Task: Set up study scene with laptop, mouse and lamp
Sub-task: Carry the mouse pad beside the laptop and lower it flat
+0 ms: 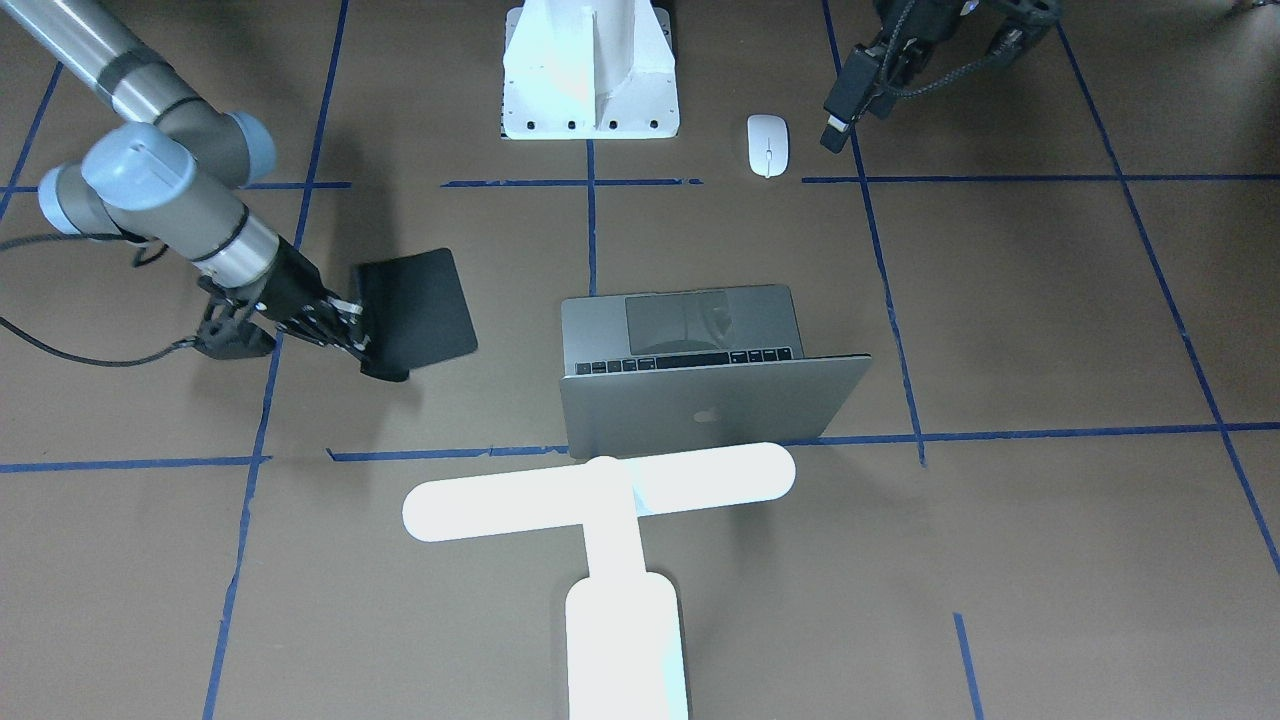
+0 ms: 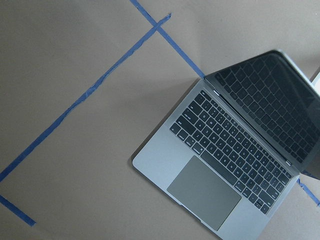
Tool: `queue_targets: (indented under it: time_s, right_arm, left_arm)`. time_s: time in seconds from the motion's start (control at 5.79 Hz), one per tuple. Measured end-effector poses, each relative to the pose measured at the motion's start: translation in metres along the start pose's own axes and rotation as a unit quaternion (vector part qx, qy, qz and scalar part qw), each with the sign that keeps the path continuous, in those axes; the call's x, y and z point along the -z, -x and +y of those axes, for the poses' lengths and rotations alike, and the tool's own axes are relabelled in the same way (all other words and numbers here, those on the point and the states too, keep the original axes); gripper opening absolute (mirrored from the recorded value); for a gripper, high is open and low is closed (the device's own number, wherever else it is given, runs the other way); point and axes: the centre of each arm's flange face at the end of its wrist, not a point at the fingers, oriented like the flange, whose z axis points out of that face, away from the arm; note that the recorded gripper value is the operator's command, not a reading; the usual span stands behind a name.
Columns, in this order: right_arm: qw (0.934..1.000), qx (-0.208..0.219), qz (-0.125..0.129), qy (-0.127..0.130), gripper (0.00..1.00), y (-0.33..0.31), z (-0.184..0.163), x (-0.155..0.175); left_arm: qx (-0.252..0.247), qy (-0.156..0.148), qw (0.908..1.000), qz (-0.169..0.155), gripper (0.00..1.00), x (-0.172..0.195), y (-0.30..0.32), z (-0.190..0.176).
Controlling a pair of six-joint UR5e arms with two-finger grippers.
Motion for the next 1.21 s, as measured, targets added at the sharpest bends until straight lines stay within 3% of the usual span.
queue_targets:
  time_s: [0.17, 0.35, 0.52, 0.69, 0.86, 1.04, 1.21]
  right_arm:
    - [0.9997, -0.024, 0.002, -0.006, 0.0, 0.021, -0.014, -0.009]
    - [0.9991, -0.039, 0.01, -0.012, 0.29, 0.036, -0.022, -0.014]
    - [0.9985, -0.049, 0.015, -0.018, 0.99, 0.042, -0.027, -0.015]
    - [0.9983, -0.051, 0.015, -0.022, 1.0, 0.043, -0.028, -0.014]
    - [0.9984, -0.051, 0.01, -0.025, 1.0, 0.047, -0.03, -0.006]
    - [0.9984, -0.049, 0.002, -0.028, 1.0, 0.048, -0.031, 0.009]
    - [0.998, -0.054, -0.002, -0.032, 1.0, 0.036, -0.041, 0.034]
  left_arm:
    - [0.0, 0.0, 1.0, 0.001, 1.0, 0.001, 0.0, 0.0]
    - [0.0, 0.0, 1.0, -0.001, 1.0, 0.0, 0.001, 0.0]
    - [0.001, -0.001, 1.0, -0.004, 1.0, -0.002, 0.001, -0.001]
    - [0.001, -0.003, 0.9999, -0.012, 1.0, -0.007, 0.007, -0.003]
    - [-0.029, 0.004, 0.999, -0.032, 1.0, -0.02, 0.019, 0.004]
    - [-0.094, 0.022, 0.9936, -0.058, 1.0, -0.038, 0.035, 0.021]
    - [-0.167, 0.046, 0.9812, -0.085, 1.0, -0.058, 0.053, 0.042]
